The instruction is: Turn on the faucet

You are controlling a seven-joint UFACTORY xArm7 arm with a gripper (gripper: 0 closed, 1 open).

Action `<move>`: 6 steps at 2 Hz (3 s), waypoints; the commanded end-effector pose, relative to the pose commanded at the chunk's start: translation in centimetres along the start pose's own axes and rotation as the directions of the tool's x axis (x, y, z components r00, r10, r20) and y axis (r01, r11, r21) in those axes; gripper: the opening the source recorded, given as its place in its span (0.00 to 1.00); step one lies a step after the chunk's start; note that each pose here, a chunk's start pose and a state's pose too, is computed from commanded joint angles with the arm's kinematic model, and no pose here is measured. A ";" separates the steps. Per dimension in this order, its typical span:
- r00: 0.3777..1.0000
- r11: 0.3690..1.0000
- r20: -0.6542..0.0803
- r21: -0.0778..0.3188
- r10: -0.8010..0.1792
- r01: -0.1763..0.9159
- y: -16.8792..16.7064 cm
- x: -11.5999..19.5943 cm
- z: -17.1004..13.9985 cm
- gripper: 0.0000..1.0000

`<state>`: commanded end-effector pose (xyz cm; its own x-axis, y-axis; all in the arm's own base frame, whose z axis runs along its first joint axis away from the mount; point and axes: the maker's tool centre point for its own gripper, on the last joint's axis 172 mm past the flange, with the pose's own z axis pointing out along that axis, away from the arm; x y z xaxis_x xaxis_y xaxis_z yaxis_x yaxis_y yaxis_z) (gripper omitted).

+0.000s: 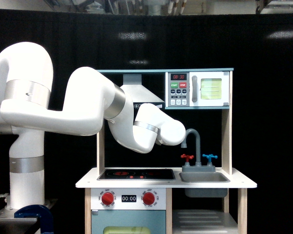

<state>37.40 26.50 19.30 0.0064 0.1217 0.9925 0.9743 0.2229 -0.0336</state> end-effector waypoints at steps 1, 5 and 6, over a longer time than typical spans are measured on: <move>1.000 1.000 0.000 0.000 0.000 0.000 2.7 -1.2 2.0 1.00; 1.000 1.000 0.000 0.000 0.000 0.000 10.0 -2.8 -1.2 1.00; 1.000 1.000 0.000 0.000 0.000 0.000 12.0 -3.0 -3.3 1.00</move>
<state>49.80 25.60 16.30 0.0064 0.1217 0.9925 0.9743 0.2229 -0.0336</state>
